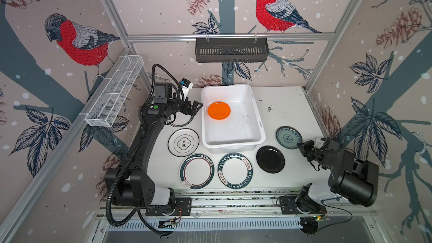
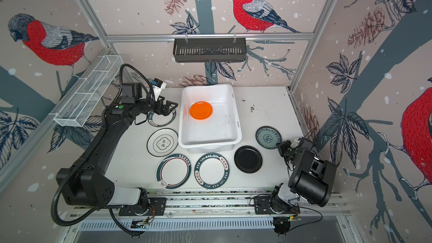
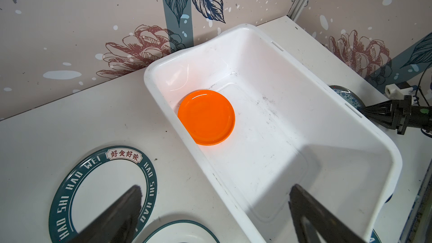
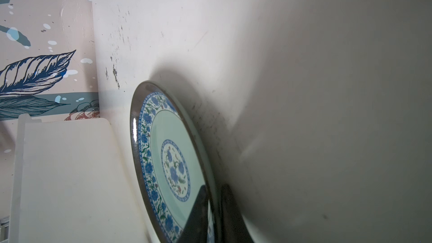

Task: Place the plates into the plastic bin on the countertop
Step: 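Grip the floral plate's rim with the right gripper and tilt it up, then lift the floral plate with the right gripper and carry it over the bin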

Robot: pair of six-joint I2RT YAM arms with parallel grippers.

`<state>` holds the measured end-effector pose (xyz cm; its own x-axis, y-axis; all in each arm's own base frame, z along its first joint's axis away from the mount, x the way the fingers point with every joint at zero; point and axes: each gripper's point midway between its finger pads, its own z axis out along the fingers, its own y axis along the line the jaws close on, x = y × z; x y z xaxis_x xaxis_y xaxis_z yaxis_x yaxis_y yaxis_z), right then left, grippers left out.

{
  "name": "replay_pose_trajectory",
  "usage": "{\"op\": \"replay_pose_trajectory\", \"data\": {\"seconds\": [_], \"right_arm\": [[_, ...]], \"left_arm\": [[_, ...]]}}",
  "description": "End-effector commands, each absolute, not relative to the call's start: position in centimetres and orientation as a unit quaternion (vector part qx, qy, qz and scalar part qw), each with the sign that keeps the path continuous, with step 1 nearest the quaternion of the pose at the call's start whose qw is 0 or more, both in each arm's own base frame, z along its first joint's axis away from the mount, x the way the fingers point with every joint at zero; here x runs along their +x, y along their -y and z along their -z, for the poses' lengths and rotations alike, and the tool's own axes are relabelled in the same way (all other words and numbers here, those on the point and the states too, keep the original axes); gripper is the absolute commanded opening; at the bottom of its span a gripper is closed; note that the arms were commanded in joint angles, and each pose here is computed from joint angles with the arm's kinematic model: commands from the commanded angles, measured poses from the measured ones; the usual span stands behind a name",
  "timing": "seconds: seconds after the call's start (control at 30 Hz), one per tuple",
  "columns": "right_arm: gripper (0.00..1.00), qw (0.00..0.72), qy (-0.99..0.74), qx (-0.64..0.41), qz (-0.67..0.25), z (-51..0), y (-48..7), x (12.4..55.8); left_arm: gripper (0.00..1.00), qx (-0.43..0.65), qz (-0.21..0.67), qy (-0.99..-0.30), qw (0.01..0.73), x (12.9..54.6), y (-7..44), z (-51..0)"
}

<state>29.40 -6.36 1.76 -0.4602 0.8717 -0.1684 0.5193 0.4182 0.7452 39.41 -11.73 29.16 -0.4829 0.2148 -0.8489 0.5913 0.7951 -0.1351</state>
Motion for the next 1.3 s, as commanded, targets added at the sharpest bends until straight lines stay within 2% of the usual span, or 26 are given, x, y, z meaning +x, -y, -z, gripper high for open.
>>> {"op": "replay_pose_trajectory", "data": {"seconds": [0.0, 0.5, 0.93, 1.27], "right_arm": [[0.13, 0.222, -0.798, 0.484, -0.283, 0.7, 6.2, 26.9], [0.04, 0.255, -0.786, 0.47, -0.309, -1.5, 6.5, 28.7], [0.04, 0.334, -0.786, 0.428, -0.296, -9.0, 8.1, 32.6], [0.04, 0.377, -0.79, 0.373, -0.309, -15.3, 5.2, 36.5]], "left_arm": [[0.98, 0.247, 0.21, -0.828, 0.458, 39.4, 11.9, -30.0], [0.97, 0.246, 0.207, -0.827, 0.461, 39.5, 11.9, -30.5], [0.97, 0.244, 0.206, -0.826, 0.465, 39.6, 11.8, -30.9], [0.97, 0.239, 0.204, -0.827, 0.466, 39.6, 11.7, -31.0]]}}
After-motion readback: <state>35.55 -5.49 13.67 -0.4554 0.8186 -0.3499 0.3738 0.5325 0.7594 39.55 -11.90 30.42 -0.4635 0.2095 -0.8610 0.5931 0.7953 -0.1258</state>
